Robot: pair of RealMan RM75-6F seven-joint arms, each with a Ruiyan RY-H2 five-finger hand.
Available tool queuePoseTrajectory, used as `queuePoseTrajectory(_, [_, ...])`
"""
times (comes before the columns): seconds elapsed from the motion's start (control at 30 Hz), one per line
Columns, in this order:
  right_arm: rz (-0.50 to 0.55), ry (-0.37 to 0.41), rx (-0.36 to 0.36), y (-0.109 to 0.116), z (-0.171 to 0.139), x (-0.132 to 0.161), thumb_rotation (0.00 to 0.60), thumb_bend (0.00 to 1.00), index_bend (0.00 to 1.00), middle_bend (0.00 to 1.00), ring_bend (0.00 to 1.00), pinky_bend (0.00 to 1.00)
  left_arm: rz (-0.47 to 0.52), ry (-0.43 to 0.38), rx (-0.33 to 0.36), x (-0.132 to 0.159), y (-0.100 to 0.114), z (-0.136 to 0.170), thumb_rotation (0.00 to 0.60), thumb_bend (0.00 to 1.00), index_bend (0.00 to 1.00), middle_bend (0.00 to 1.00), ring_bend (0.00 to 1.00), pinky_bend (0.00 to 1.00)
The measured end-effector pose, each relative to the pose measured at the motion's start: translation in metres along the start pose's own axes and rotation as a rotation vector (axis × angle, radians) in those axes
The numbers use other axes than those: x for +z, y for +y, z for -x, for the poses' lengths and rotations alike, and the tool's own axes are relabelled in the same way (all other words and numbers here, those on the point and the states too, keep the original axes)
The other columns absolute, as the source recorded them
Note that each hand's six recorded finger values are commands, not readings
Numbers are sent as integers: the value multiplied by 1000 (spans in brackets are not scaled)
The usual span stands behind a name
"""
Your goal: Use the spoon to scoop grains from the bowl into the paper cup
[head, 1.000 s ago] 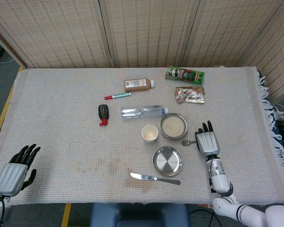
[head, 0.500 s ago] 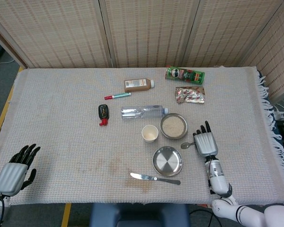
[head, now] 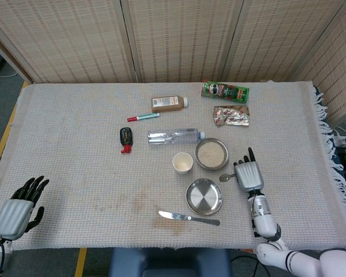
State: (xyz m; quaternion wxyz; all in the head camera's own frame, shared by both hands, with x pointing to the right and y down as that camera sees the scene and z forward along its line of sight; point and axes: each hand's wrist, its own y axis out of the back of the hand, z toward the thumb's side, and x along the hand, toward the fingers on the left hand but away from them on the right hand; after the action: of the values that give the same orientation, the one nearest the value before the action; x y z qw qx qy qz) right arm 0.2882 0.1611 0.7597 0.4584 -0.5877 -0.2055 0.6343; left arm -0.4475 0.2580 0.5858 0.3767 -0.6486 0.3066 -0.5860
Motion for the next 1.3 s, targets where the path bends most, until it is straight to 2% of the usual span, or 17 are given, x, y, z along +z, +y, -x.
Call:
queuePoseTrajectory(0.53, [-10, 10, -20, 5, 0, 2, 600, 331, 727, 554, 290, 69, 3, -8, 3, 1, 1, 1, 600, 531, 0, 0, 0, 213])
queuePoseTrajectory(0.93, [-74, 42, -15, 20, -7, -15, 600, 345, 707, 554, 281, 69, -3, -5, 0, 1, 0, 2, 600, 511, 0, 0, 0, 212])
queuePoseTrajectory(1.3, [-137, -89, -79, 74, -2, -73, 600, 346, 710, 554, 281, 69, -2, 0, 3, 2, 1, 2, 600, 507, 0, 0, 0, 213])
